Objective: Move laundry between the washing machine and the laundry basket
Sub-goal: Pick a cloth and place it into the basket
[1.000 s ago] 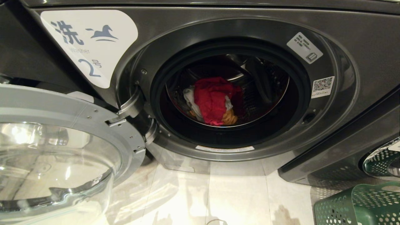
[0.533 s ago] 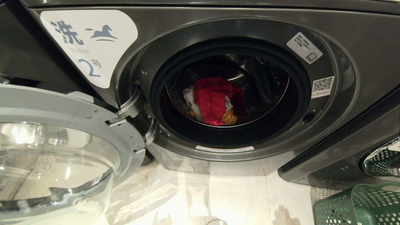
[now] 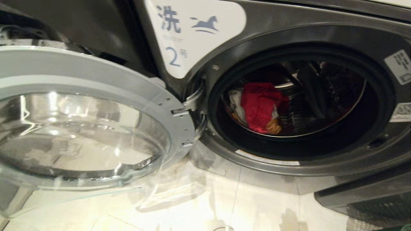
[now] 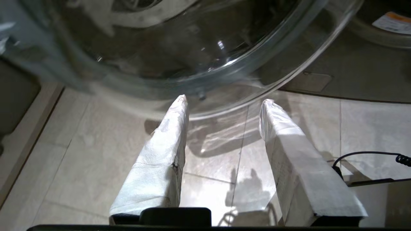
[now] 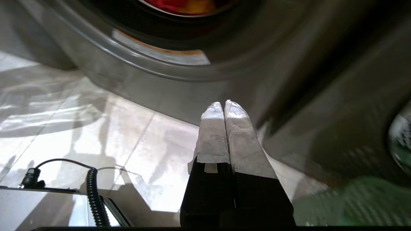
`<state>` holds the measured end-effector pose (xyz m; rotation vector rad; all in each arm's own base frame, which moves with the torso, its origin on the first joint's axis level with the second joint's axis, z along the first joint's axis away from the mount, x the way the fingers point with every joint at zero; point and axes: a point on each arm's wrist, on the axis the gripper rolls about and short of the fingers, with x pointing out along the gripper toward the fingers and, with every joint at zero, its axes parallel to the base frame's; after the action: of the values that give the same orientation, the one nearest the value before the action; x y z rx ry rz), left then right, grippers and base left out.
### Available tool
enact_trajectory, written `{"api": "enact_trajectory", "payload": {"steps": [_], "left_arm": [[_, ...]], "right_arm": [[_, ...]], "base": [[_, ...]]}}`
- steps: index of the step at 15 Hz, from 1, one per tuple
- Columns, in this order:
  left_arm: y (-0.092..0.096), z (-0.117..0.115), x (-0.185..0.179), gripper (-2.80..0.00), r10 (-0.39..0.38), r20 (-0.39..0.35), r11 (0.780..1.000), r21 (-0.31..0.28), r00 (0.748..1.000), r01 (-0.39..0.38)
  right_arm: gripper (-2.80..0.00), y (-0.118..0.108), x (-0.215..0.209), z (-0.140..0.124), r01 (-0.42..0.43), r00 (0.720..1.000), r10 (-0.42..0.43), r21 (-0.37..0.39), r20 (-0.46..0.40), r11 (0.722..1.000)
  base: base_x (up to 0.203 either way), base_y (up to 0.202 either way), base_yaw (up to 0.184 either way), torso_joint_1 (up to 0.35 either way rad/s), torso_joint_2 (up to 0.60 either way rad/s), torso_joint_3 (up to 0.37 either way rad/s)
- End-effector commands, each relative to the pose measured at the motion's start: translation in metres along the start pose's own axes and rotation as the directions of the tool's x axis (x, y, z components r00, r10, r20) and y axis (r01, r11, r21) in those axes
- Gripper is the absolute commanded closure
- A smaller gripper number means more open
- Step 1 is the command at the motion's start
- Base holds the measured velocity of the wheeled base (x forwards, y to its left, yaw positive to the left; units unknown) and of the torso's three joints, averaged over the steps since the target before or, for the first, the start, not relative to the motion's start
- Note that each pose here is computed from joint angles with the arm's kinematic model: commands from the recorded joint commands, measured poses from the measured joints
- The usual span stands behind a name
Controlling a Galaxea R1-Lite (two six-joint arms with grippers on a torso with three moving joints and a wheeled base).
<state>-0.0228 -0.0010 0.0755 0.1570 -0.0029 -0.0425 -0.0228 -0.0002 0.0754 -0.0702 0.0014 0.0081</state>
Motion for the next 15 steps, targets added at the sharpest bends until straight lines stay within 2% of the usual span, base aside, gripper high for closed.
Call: {"api": "enact_trajectory", "payload": {"steps": [1, 4, 6, 8, 9, 10, 12, 14, 15], "left_arm": [[0.0, 0.0, 0.0, 0.0, 0.0, 0.0, 1.0, 0.0, 1.0, 0.0], [0.0, 0.0, 0.0, 0.0, -0.001, -0.003, 1.0, 0.001, 1.0, 0.001], [0.0, 0.0, 0.0, 0.0, 0.001, -0.002, 1.0, 0.004, 1.0, -0.001], [0.0, 0.0, 0.0, 0.0, 0.0, -0.002, 1.0, 0.004, 1.0, 0.0], [0.0, 0.0, 0.0, 0.0, -0.001, -0.002, 1.0, 0.003, 1.0, 0.001], [0.0, 0.0, 0.0, 0.0, -0.001, -0.001, 1.0, 0.001, 1.0, 0.001], [0.0, 0.0, 0.0, 0.0, 0.005, 0.0, 1.0, -0.006, 1.0, -0.005], [0.0, 0.0, 0.0, 0.0, 0.01, -0.004, 0.999, -0.043, 1.0, -0.01], [0.0, 0.0, 0.0, 0.0, 0.008, -0.006, 0.996, -0.084, 1.0, -0.008]], "right_arm": [[0.0, 0.0, 0.0, 0.0, 0.0, 1.0, 0.0, 0.0, -0.001, 1.0], [0.0, 0.0, 0.0, 0.0, -0.001, 1.0, 0.001, -0.001, 0.0, 1.0], [0.0, 0.001, 0.0, 0.0, -0.025, 1.0, 0.025, -0.034, 0.002, 0.999], [0.0, 0.0, 0.0, 0.002, 0.003, 1.0, -0.002, -0.036, 0.007, 0.999], [0.0, -0.001, -0.003, 0.011, 0.019, 0.999, -0.018, -0.043, 0.027, 0.999], [0.0, -0.003, -0.008, 0.027, 0.045, 0.998, -0.043, -0.045, 0.045, 0.998], [0.0, -0.009, -0.021, 0.09, 0.112, 0.99, -0.113, 0.006, 0.088, 0.994], [0.0, -0.015, -0.007, 0.156, 0.188, 0.98, -0.193, 0.122, 0.036, 0.975], [0.0, -0.019, 0.008, 0.187, 0.253, 0.967, -0.256, 0.18, -0.009, 0.951]], "base": [[0.001, -0.008, 0.2, 0.002, 0.0, 0.002], [0.001, -0.004, 0.114, 0.001, 0.0, 0.002], [0.0, 0.0, 0.0, 0.0, 0.0, 0.0], [0.0, 0.0, 0.0, 0.0, 0.0, 0.0], [0.0, 0.0, 0.0, 0.0, 0.0, 0.0], [0.0, 0.0, 0.0, 0.0, 0.0, 0.0], [0.0, 0.0, 0.0, 0.0, 0.0, 0.0], [0.0, 0.0, 0.0, 0.0, 0.0, 0.0], [0.0, 0.0, 0.0, 0.0, 0.0, 0.0]]}}
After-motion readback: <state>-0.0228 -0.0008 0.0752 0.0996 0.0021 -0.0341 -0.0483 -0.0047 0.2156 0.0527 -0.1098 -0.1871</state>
